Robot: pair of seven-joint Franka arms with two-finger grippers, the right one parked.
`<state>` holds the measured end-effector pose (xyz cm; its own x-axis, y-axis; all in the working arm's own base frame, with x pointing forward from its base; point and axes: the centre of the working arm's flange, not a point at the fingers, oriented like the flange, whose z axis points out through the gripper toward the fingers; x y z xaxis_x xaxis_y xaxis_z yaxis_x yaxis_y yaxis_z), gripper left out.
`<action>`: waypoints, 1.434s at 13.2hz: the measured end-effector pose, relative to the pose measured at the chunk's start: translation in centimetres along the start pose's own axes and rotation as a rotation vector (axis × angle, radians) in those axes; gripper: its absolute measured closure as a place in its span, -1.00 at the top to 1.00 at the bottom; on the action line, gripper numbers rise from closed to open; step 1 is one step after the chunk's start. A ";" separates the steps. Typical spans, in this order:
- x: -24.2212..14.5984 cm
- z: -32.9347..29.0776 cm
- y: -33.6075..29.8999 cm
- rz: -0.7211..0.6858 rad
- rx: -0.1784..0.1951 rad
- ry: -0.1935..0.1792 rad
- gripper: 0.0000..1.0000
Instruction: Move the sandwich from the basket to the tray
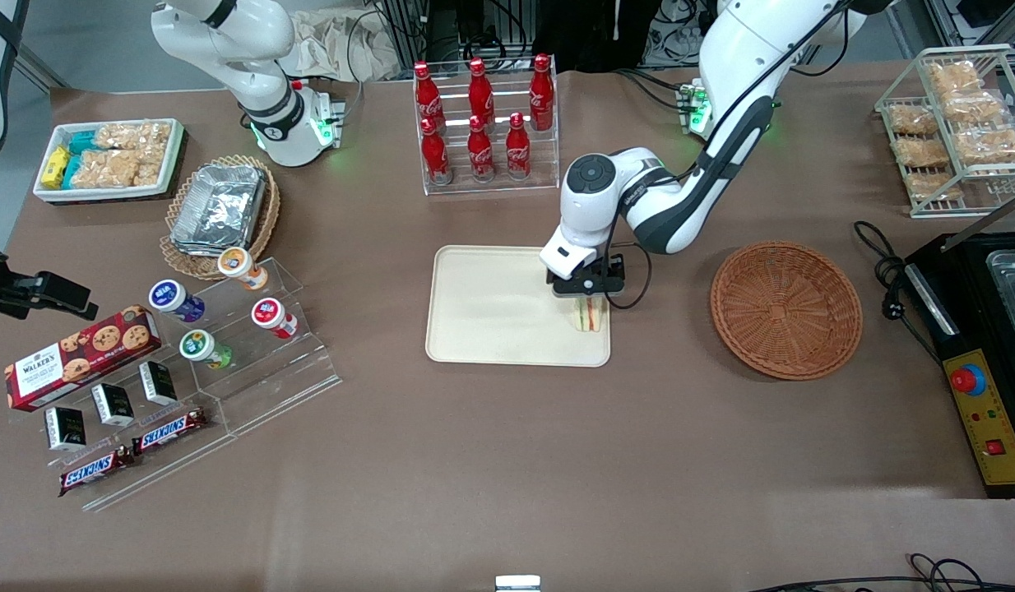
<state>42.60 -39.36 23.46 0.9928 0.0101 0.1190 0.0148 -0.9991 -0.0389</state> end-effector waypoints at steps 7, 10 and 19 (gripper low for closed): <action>7.3 -21.5 -1.1 -0.265 0.028 0.072 1.00; 10.9 -32.1 -5.5 -0.354 0.053 0.066 1.00; 14.7 -41.8 -33.0 0.082 0.006 -0.082 1.00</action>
<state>51.77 -7.89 68.02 0.9971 -0.0682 0.0333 -0.0664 -0.9965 -0.0512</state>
